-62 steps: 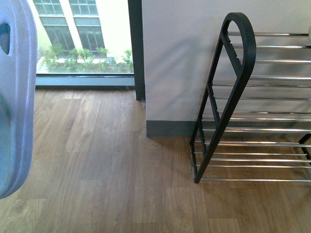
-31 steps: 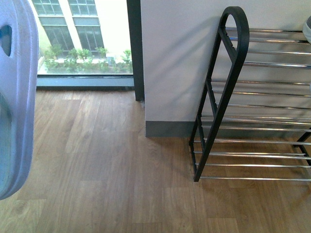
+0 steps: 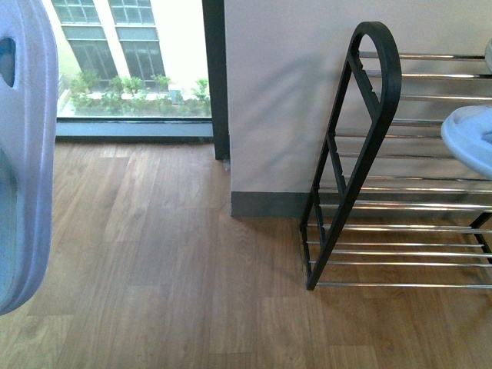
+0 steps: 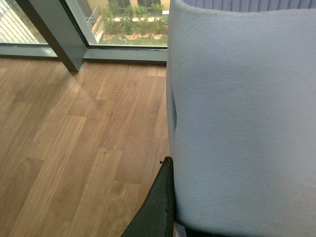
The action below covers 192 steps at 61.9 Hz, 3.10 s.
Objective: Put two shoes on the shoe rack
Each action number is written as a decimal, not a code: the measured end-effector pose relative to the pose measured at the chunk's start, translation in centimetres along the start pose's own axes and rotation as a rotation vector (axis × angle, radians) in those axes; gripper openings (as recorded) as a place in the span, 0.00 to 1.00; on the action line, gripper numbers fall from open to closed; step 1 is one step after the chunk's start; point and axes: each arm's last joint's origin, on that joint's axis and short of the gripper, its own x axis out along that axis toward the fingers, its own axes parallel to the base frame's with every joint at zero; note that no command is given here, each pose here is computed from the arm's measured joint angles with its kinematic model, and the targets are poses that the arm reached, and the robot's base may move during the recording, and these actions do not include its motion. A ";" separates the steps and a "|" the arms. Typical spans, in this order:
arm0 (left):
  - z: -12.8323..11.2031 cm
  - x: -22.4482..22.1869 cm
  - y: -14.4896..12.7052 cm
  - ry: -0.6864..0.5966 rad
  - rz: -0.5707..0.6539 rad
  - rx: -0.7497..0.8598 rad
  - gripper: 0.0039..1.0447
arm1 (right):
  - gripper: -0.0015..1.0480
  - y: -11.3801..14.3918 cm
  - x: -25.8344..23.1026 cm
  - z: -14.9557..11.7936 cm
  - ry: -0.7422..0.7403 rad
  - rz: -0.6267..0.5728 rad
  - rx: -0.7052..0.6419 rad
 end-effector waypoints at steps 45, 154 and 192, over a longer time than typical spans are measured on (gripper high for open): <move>0.0 0.0 0.0 0.000 0.000 0.000 0.02 | 0.02 -0.6 8.8 9.1 -0.127 0.005 -0.052; 0.0 0.0 0.0 0.000 0.000 0.000 0.02 | 0.32 -6.8 17.1 8.1 -0.194 -0.371 -0.129; 0.0 0.0 0.0 0.000 -0.001 0.000 0.02 | 0.91 -5.0 13.9 9.7 -0.198 -0.283 -0.126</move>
